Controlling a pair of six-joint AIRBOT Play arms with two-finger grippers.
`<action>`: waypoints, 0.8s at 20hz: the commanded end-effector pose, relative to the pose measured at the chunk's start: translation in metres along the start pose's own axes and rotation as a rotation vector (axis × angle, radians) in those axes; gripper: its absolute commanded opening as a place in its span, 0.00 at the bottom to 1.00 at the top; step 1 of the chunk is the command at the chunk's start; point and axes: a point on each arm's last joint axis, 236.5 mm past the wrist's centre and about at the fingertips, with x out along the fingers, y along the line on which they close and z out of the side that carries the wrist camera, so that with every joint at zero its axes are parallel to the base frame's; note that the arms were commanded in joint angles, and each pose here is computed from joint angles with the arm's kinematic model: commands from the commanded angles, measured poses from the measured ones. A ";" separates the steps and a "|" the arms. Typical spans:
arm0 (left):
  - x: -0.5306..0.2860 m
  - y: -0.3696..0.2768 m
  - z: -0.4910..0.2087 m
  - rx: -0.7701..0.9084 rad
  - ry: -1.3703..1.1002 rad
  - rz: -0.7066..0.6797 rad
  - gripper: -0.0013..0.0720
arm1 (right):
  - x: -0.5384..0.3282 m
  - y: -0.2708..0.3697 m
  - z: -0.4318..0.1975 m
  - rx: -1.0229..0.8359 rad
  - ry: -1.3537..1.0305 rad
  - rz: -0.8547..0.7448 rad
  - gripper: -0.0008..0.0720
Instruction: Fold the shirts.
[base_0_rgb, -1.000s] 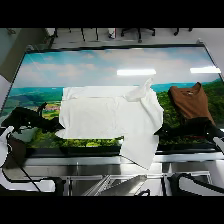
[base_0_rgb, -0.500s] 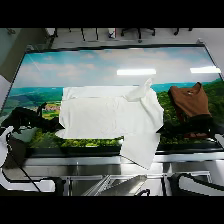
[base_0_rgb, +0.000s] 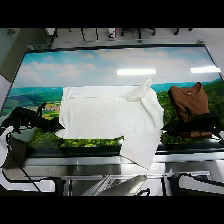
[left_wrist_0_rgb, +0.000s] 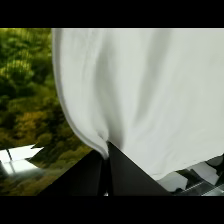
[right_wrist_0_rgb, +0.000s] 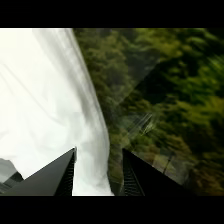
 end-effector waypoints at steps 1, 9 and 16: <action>0.000 -0.001 0.000 -0.005 0.001 -0.002 0.04 | 0.027 0.006 -0.011 -0.041 0.077 -0.026 0.51; -0.116 -0.103 0.045 0.200 -0.314 -0.110 0.04 | -0.016 0.100 0.012 -0.243 0.010 0.093 0.04; -0.452 -0.344 -0.059 0.729 -1.275 -0.040 0.04 | -0.394 0.400 -0.092 -1.042 -1.141 0.230 0.04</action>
